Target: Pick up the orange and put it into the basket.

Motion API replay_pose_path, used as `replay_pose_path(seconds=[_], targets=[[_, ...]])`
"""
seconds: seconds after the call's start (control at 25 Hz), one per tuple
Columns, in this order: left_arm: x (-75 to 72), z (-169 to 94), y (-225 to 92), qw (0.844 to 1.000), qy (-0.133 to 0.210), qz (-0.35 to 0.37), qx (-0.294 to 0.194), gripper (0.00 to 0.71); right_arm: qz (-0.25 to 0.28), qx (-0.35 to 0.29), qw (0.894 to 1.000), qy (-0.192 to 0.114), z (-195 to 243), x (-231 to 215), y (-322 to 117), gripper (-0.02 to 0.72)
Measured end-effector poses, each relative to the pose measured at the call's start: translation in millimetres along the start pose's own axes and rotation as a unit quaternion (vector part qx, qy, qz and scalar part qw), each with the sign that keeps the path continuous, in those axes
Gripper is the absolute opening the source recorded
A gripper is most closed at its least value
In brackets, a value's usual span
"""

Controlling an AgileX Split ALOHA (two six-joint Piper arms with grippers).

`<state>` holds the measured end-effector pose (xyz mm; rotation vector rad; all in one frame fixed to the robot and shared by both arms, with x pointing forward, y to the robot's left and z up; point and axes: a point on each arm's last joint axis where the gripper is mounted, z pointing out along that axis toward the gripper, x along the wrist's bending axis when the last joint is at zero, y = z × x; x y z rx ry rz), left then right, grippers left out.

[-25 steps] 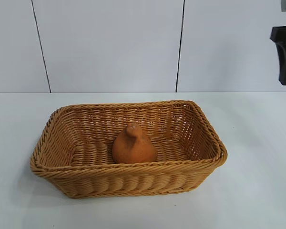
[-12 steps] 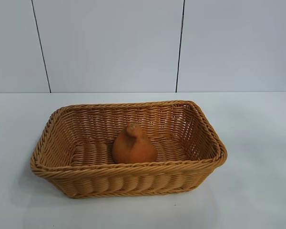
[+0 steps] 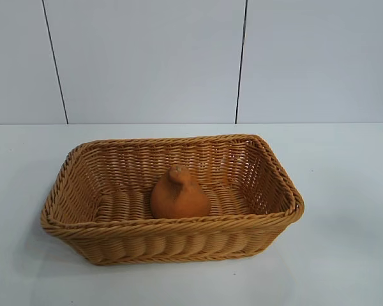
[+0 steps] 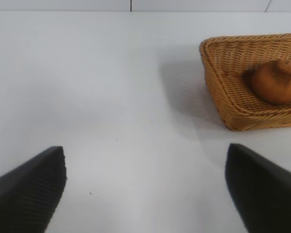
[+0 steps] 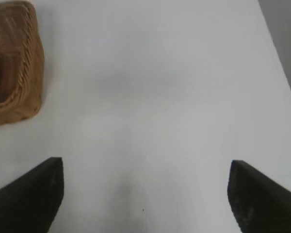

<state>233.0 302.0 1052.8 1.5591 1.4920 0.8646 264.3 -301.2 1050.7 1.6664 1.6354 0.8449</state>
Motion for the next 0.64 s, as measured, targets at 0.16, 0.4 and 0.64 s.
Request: replay_pose_path(seconds=[0.16,0.4,0.64], targets=[[0.0,0,0,1.0,0.0,0.0,0.0,0.636,0.003,-0.08,0.997,0.003,-22,-1,-13,0.631],[0.0,0,0,1.0,0.0,0.0,0.0,0.636,0.003,-0.091,0.996,0.002,-24,-2,-15,0.631],[0.0,0,0,1.0,0.0,0.0,0.0,0.636,0.003,-0.091,0.996,0.002,-24,-2,-15,0.631]])
